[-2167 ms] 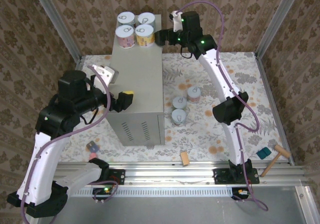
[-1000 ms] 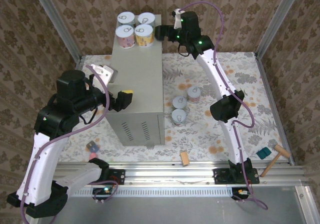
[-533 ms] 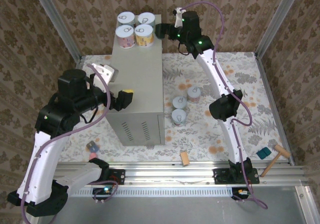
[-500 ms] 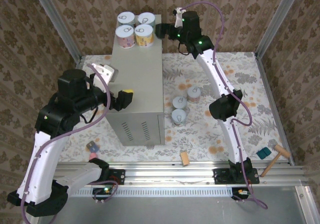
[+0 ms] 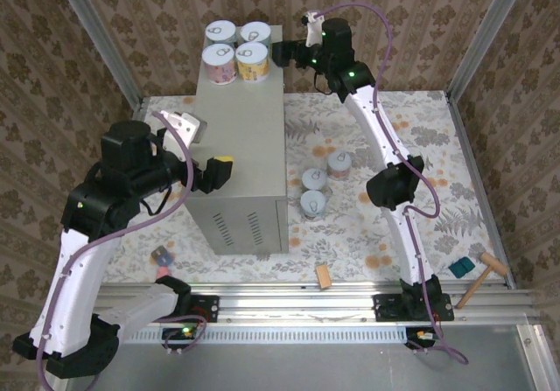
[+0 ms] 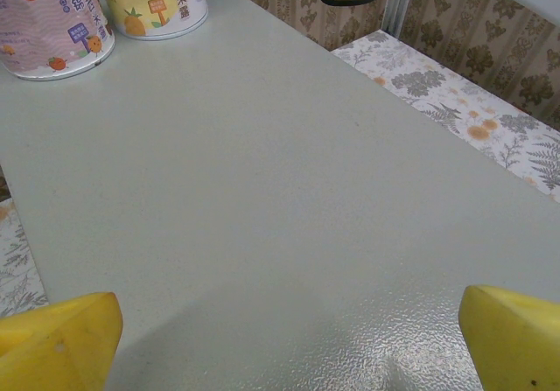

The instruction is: Place and organize the canned foods onto the counter

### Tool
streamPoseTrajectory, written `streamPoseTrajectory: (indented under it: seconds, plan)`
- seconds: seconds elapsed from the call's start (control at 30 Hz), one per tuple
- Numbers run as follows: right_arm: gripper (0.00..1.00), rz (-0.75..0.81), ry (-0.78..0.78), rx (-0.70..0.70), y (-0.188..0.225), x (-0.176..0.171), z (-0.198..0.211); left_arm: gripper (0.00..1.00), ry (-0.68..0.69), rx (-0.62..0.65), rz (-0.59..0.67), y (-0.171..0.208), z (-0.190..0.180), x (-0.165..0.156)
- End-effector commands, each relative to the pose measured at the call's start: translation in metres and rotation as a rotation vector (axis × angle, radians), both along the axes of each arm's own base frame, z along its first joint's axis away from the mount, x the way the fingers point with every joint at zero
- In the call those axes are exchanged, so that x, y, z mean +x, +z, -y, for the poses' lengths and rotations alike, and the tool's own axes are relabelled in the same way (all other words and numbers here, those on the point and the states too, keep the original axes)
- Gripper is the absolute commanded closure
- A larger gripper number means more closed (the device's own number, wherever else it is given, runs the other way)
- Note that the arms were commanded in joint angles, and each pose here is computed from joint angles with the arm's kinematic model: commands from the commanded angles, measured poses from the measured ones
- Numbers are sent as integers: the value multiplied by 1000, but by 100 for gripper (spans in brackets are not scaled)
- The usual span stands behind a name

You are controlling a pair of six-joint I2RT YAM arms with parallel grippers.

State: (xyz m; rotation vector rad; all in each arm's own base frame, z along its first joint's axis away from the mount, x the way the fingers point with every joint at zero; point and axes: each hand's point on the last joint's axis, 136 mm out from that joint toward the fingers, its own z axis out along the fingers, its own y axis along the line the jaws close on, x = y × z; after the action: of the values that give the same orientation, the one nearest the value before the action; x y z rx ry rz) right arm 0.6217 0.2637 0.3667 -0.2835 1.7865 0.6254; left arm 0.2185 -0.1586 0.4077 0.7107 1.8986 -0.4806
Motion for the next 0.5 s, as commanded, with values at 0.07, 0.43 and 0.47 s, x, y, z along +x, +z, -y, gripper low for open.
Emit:
streamPoseTrajectory:
  seconds: [0.07, 0.43, 0.47]
  plan:
    - [0, -140, -8, -147, -89, 18, 11, 0, 3, -4, 9, 8, -3, -5]
    - [0, -135, 4, -154, -89, 17, 7, 0, 1, -4, 9, 7, -2, -4]
    - [0, -134, 8, -156, -89, 16, 6, 0, 1, -4, 8, 7, -2, -4]
